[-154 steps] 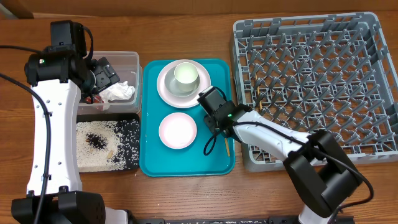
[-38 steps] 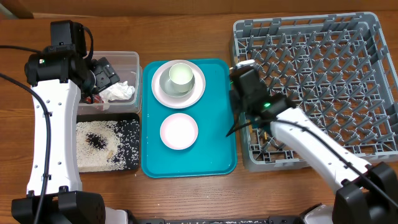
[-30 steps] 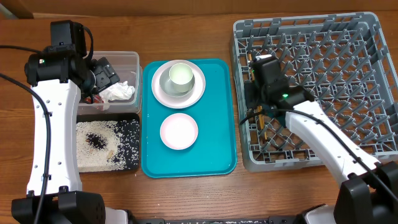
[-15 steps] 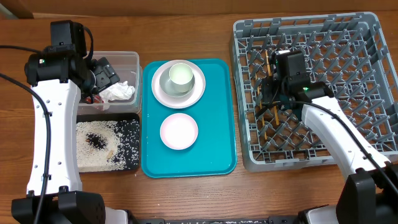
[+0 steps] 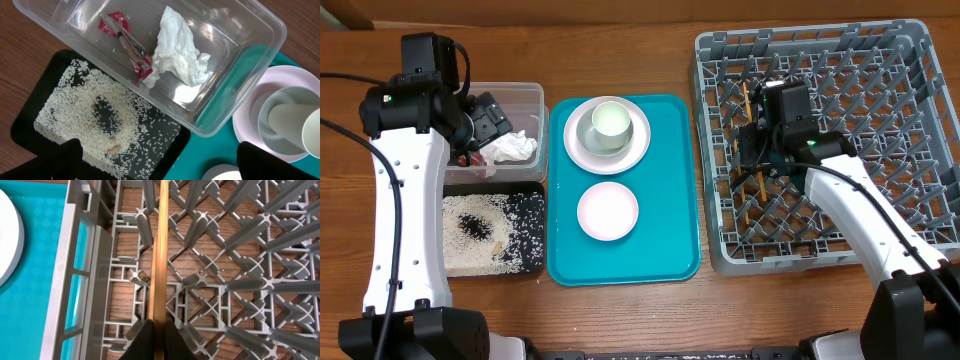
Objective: Sort waste into correct bins and load items into the dishwasher
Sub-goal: 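Insert the second chopstick into the dish rack with the right gripper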
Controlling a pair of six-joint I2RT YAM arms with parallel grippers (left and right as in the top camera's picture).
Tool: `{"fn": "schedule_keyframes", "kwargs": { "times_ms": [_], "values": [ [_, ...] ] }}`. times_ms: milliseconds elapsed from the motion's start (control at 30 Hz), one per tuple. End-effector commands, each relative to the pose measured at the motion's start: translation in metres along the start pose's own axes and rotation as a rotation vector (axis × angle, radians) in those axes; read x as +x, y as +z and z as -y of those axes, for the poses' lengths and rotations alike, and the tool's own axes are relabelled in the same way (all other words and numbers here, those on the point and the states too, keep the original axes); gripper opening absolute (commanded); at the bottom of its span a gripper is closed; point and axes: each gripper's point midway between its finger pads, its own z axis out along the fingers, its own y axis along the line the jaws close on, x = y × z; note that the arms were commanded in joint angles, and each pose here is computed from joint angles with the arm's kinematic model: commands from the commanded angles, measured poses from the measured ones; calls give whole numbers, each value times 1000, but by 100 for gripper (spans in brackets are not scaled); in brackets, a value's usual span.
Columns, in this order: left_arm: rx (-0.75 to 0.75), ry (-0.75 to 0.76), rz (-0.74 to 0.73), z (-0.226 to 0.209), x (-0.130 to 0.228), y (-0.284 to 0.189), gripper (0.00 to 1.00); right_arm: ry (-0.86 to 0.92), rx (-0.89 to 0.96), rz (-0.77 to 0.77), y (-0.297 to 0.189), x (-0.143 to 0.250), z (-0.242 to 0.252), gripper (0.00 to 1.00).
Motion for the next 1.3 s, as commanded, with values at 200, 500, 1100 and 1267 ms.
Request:
{"fn": "schedule_keyframes", "kwargs": {
  "times_ms": [200, 500, 1100, 1267],
  "values": [
    [-3, 3, 12, -1, -5, -2, 100, 0, -7, 11, 3, 2, 0, 6],
    [-3, 3, 12, 0, -5, -1, 100, -2, -1, -24, 14, 10, 1, 6],
    [-3, 3, 12, -1, -5, -1, 100, 57, -26, 28, 12, -5, -4, 16],
    [-3, 3, 12, -1, -5, -1, 100, 50, -237, 40, -9, -26, -41, 24]
  ]
}}
